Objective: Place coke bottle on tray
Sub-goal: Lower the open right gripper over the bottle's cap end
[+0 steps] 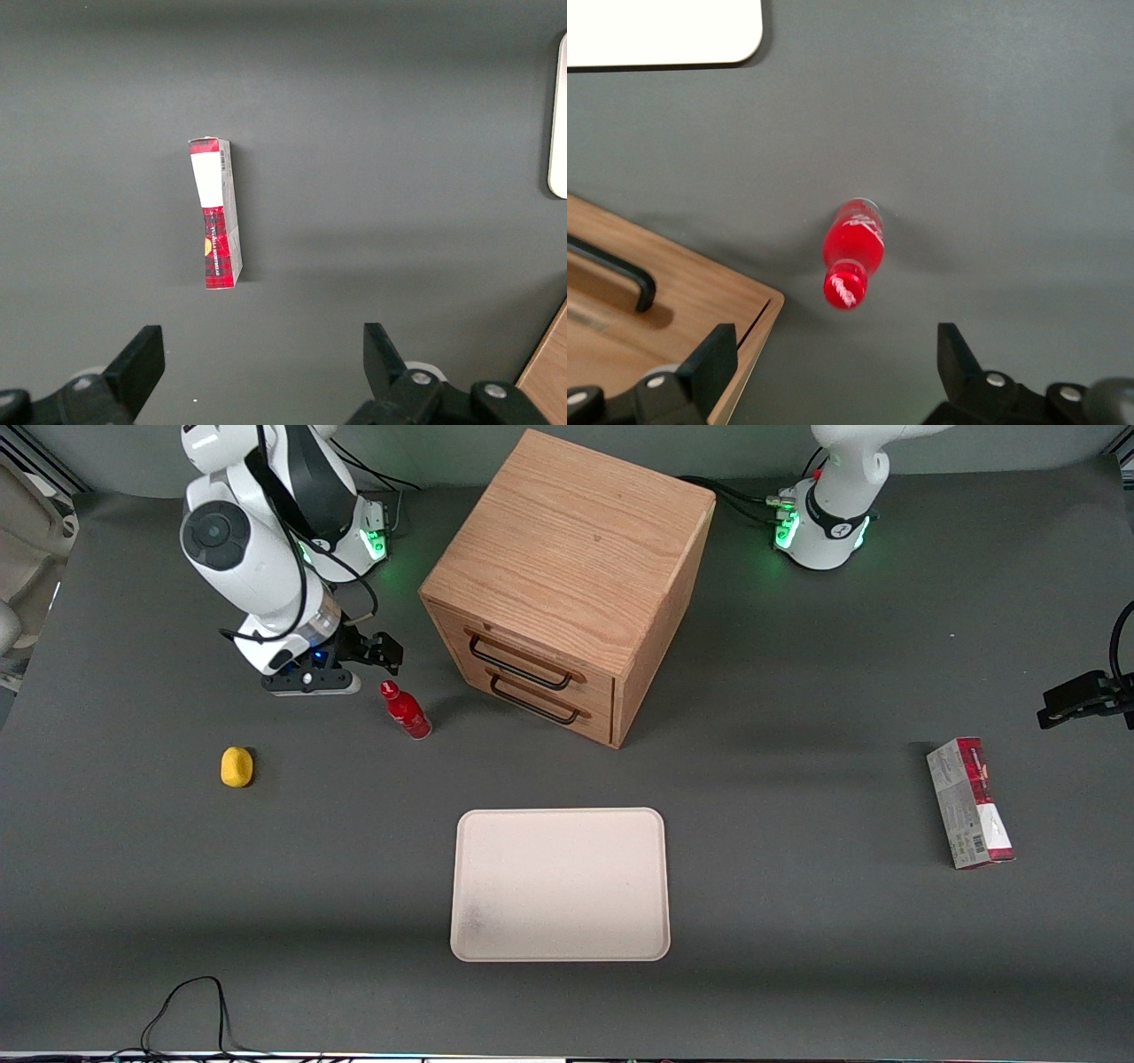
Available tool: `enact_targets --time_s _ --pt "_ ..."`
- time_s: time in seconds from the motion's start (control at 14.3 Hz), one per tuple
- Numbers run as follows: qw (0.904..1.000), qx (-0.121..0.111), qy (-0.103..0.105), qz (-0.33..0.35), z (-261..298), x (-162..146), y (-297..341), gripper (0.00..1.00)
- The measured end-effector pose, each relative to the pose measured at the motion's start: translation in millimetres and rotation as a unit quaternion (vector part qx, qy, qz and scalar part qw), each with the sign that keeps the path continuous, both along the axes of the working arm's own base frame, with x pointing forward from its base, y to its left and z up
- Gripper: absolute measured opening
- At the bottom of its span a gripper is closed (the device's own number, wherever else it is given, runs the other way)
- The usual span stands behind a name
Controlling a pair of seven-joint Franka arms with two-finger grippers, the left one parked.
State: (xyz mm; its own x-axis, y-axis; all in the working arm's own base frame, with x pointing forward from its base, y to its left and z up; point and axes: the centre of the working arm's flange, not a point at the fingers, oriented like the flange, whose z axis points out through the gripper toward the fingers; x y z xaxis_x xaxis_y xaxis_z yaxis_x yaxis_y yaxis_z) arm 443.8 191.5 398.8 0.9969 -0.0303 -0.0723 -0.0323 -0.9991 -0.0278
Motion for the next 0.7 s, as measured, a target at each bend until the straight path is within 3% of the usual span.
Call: enact_targets --time_s 0.35,0.7 --pt "1.0 -0.005 0.0 -0.003 -47 6 2 1.0" --pt "0.9997 -0.016 0.019 -0.002 -73 6 3 1.0"
